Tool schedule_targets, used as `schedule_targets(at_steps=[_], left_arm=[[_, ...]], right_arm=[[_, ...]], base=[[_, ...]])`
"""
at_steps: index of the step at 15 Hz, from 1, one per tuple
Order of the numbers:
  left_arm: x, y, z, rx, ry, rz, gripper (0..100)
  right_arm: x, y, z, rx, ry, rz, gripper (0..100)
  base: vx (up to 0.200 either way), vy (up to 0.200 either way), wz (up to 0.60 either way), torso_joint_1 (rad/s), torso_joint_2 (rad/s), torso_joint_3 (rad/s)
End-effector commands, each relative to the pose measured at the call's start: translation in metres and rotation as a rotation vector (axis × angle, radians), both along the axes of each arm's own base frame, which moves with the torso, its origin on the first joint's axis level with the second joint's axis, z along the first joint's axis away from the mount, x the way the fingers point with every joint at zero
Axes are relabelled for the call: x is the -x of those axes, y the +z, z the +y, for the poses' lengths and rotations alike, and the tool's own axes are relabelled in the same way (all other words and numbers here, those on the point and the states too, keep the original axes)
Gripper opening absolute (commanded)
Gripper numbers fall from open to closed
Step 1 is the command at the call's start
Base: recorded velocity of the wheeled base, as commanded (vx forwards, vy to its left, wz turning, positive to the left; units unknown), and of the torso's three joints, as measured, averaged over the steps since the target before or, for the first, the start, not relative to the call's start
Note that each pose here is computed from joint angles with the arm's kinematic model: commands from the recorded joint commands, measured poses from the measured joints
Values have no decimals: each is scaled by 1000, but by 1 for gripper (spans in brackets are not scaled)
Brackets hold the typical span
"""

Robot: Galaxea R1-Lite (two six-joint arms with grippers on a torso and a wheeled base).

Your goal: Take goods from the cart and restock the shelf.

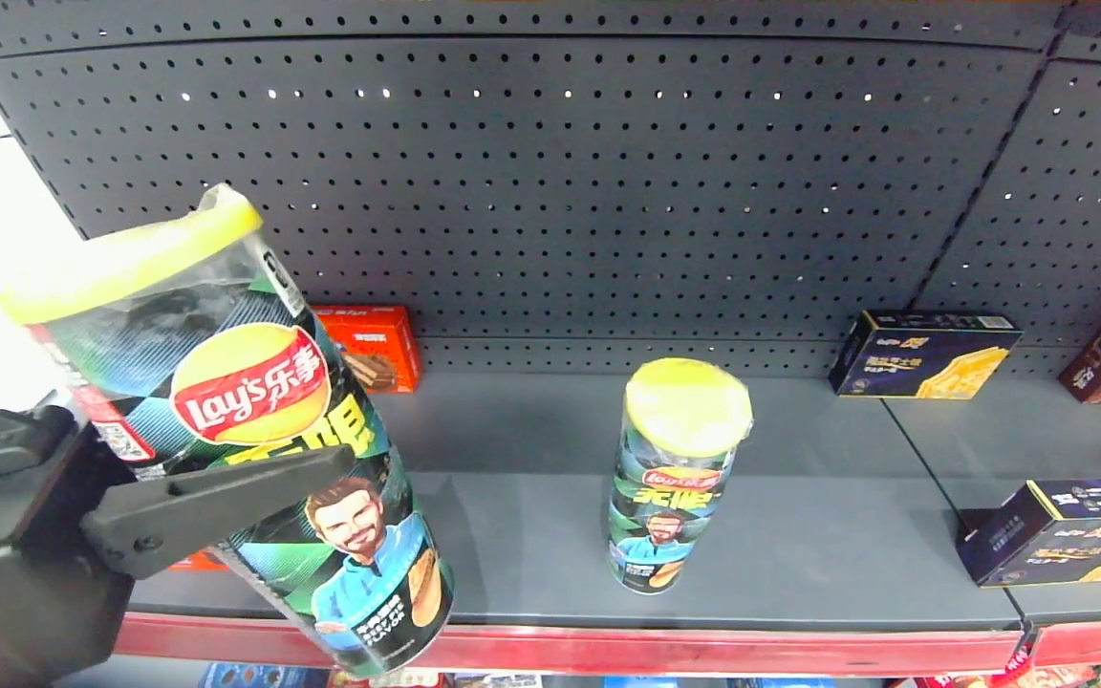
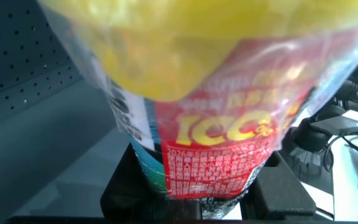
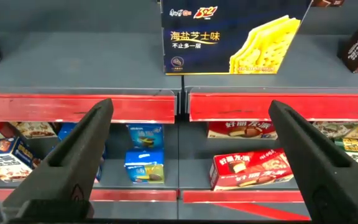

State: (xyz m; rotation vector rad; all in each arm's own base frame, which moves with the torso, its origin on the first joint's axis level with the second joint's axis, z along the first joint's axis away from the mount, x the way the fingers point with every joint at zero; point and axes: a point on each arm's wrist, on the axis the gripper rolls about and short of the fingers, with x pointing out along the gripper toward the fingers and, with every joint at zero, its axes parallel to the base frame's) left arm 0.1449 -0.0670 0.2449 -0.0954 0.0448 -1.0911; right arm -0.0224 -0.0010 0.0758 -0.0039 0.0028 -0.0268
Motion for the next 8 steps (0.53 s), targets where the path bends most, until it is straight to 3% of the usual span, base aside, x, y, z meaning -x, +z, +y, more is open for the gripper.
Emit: schedule_targets(at_steps=[1,5,8], left_arm=[[-29,2,-7,-13,2,24,0],[-89,9,-22,-52,14,-18,0],[-101,2,-43,-91,-72,21,0]], right_arm=[[0,0,0,1,1,-1,100],[0,0,0,1,1,-1,100],[0,0,0,1,1,0,100]], base=[[0,0,0,0,0,0],[0,0,0,0,0,0],[0,0,0,0,0,0]])
